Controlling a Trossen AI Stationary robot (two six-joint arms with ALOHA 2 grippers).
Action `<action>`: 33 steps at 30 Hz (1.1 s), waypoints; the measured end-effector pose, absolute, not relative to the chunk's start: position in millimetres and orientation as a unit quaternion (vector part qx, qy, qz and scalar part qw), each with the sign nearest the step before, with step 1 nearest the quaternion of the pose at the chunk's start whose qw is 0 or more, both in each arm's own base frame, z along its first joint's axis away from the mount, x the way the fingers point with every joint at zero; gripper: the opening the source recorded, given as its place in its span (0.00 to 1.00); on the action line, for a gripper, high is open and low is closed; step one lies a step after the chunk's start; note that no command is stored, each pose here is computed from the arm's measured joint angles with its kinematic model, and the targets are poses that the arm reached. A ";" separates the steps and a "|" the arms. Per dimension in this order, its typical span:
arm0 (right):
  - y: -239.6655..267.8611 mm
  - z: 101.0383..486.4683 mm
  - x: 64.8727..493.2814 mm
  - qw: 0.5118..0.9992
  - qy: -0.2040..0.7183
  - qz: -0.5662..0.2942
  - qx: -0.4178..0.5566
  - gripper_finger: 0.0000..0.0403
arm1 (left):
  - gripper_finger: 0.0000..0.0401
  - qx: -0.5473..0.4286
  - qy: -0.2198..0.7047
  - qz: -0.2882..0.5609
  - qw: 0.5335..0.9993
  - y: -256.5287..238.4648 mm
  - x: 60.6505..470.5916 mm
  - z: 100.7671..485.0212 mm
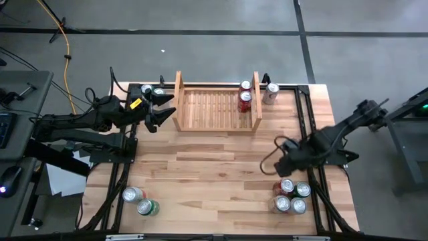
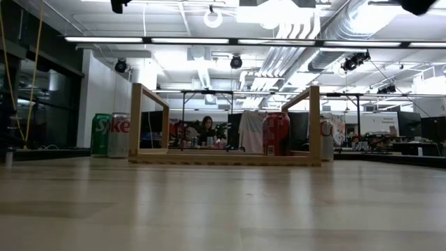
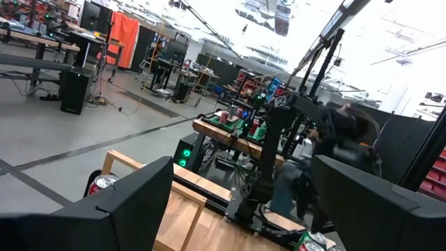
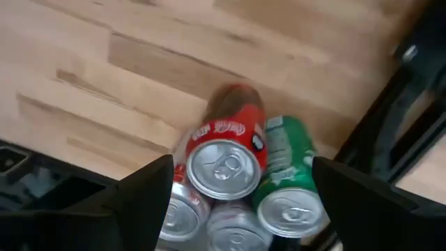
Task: Place canned beverage on shelf
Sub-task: Put the red soda can aligned with the other red soda can on the shelf
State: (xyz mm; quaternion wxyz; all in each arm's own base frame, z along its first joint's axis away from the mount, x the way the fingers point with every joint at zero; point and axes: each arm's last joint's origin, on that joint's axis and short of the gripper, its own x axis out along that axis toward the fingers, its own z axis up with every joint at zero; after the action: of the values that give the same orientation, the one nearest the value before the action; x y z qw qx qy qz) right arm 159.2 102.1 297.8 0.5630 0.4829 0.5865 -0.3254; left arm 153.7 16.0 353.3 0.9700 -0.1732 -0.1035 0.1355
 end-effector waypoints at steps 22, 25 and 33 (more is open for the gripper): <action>138.6 236.4 179.1 0.496 0.620 -0.363 0.488 0.81 | 0.83 -0.173 -0.103 0.136 0.970 16.0 153.6 353.3; 141.1 230.6 182.4 0.498 0.625 -0.366 0.477 0.81 | 0.83 -0.173 -0.103 0.136 0.970 16.0 153.6 353.3; 145.3 219.2 188.2 0.498 0.633 -0.377 0.457 0.81 | 0.83 -0.173 -0.103 0.135 0.970 16.0 153.6 353.3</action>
State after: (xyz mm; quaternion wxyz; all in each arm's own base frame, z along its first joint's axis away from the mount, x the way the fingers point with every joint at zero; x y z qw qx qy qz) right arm 188.2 145.3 219.2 0.4977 0.4573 0.6334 -0.3768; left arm 153.6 16.0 353.3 0.9701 -0.1728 -0.1032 0.1354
